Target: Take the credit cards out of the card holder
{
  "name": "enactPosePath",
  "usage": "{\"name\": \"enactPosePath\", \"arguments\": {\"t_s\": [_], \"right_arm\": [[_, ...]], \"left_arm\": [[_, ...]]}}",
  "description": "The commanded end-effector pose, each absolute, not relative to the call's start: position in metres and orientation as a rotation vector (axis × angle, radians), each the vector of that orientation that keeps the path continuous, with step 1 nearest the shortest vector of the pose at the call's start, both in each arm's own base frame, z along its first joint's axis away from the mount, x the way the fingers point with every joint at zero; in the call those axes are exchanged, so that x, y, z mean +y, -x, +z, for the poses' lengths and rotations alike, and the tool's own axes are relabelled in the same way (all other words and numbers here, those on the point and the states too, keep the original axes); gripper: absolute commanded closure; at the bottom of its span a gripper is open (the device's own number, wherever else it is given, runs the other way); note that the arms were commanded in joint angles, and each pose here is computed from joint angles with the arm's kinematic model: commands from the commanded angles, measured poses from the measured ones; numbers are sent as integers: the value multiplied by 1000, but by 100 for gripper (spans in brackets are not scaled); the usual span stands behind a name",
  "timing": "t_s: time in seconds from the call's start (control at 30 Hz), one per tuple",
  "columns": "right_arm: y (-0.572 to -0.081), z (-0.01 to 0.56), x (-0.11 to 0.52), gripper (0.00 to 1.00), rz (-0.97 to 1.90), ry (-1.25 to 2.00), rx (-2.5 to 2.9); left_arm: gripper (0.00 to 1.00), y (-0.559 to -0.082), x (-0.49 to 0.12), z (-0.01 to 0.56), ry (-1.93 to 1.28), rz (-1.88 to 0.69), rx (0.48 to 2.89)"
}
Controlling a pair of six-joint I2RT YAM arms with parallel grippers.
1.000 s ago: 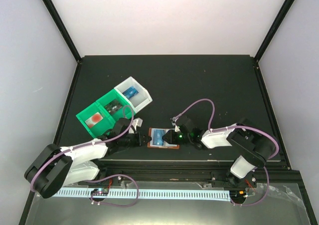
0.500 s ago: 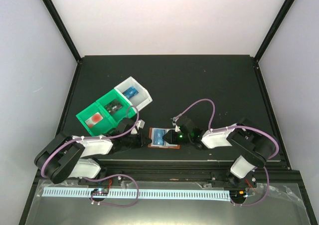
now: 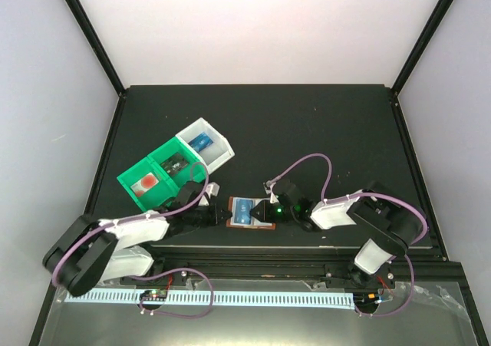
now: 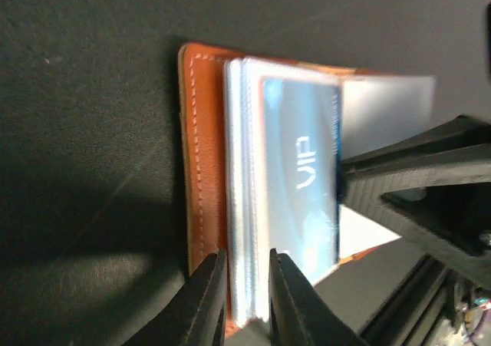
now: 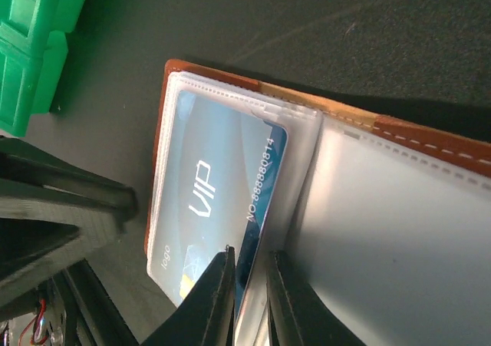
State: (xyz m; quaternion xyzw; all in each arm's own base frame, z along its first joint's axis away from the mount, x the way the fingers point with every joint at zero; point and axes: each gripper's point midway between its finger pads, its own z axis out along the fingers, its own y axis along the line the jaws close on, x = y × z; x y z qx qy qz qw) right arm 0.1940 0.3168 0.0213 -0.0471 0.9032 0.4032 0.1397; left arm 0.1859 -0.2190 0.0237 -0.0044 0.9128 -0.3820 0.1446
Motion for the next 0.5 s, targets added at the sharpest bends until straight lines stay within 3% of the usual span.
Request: {"name": "enactPosePath", "arguments": {"t_s": [0.0, 0.17, 0.4, 0.47], "right_arm": [[-195, 22, 317, 85, 1182, 141, 2596], [-195, 21, 315, 84, 1181, 136, 2597], [-197, 27, 315, 84, 1181, 127, 2575], [-198, 27, 315, 84, 1180, 126, 2575]], "left_arm": [[80, -195, -210, 49, 48, -1038, 2560], [78, -201, -224, 75, -19, -1150, 2438], [98, -200, -244, 64, -130, -1227, 2482], [99, -202, -245, 58, -132, -1218, 2498]]}}
